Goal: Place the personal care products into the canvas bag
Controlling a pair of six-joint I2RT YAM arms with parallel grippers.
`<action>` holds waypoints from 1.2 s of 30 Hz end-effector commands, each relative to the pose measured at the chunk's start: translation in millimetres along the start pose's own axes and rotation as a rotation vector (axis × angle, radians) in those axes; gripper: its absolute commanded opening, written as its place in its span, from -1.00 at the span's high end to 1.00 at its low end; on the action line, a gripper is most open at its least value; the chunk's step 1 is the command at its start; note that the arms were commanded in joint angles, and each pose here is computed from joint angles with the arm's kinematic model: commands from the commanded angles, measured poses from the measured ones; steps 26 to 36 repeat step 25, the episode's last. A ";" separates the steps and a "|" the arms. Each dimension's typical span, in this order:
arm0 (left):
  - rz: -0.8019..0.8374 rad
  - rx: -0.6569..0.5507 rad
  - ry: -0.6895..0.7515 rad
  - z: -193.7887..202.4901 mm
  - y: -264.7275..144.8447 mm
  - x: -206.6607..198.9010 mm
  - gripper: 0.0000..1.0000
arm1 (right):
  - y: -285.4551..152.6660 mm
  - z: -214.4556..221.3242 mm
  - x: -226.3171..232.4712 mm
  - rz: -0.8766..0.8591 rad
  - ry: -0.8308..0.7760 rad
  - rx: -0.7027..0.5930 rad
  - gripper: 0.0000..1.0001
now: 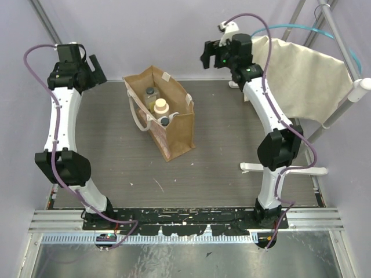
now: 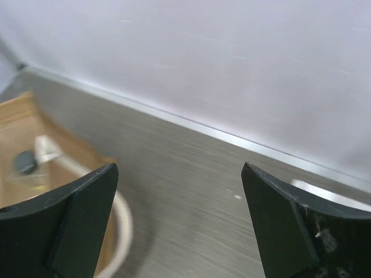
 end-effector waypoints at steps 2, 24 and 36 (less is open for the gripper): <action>-0.086 0.133 -0.011 32.5 17.8 20.2 -0.96 | -2.5 19.4 -52.1 0.266 0.024 0.085 -0.87; -0.234 0.273 -0.001 66.8 41.3 32.9 -0.96 | 15.5 73.6 -56.5 0.292 0.038 0.205 -0.89; -0.240 0.280 0.003 67.3 40.8 33.3 -0.96 | 15.5 73.8 -56.2 0.290 0.039 0.205 -0.88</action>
Point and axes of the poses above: each gripper's point midway between its finger pads, its own y axis out along the fingers, its own x axis along the line the jaws close on, z = x × y, the point moved 9 cm from there along -y, back along the fingers, and after that the axes turned 7 degrees about -y, right-handed, at the moved point
